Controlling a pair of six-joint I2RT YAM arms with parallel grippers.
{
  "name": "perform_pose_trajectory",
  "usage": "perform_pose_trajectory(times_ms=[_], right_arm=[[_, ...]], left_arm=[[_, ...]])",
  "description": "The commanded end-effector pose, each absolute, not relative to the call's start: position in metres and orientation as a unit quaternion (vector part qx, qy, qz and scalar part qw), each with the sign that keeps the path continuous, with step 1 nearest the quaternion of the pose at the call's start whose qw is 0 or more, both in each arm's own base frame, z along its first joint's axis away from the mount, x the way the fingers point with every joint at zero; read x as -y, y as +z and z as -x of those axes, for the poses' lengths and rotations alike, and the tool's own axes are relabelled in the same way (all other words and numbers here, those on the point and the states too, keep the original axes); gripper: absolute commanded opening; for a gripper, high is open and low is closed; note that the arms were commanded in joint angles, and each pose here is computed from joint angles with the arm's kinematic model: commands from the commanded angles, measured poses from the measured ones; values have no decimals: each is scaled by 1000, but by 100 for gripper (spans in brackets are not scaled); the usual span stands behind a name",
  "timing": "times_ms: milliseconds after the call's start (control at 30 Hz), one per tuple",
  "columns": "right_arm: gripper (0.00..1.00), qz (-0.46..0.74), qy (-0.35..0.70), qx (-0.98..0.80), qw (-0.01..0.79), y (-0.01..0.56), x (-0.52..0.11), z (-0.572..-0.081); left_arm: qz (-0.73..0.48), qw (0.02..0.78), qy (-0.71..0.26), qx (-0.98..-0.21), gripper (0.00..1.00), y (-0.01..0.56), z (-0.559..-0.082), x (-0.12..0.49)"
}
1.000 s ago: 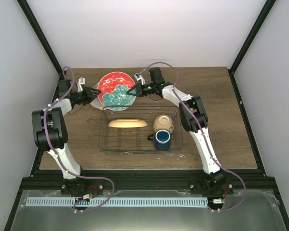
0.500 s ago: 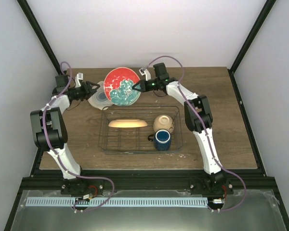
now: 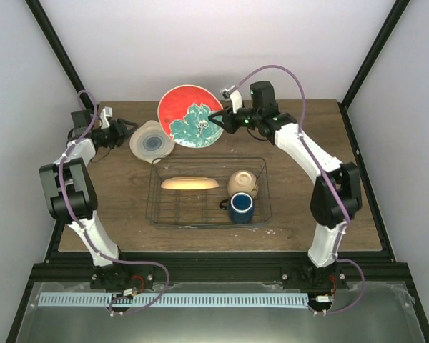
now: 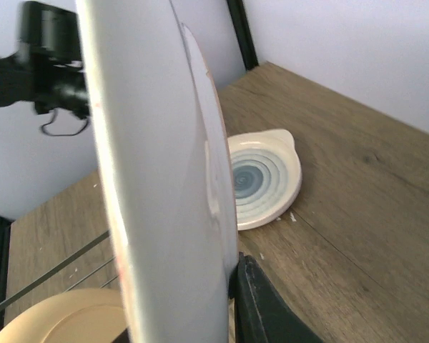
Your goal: Load the mixed dishes into the dish rack
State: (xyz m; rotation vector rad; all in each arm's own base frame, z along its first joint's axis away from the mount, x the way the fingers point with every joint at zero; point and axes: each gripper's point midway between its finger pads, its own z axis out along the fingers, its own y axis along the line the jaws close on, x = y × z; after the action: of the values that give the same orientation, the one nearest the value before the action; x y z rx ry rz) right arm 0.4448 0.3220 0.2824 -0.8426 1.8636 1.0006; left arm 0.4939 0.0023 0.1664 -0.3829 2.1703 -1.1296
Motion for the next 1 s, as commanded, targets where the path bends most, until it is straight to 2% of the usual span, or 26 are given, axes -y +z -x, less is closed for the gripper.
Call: perform_pose_trajectory(times_ms=[0,100,333,967], right_arm=[[1,446,396,-623,506,363,-341,-374],[1,474,382,-603,516,366,-342,-341],[1,503,371,-585,517,377,-334,-297],[1,524,373,-632,432,337,-322,-237]], left_arm=[[151,322,-410,-840,55,155,-498,-8],[156,322,-397,-845,56,153,-498,-12],[150,326,-389,-849,58,158,-500,-13],[144,323,-383,-853,58,159,-489,-7]])
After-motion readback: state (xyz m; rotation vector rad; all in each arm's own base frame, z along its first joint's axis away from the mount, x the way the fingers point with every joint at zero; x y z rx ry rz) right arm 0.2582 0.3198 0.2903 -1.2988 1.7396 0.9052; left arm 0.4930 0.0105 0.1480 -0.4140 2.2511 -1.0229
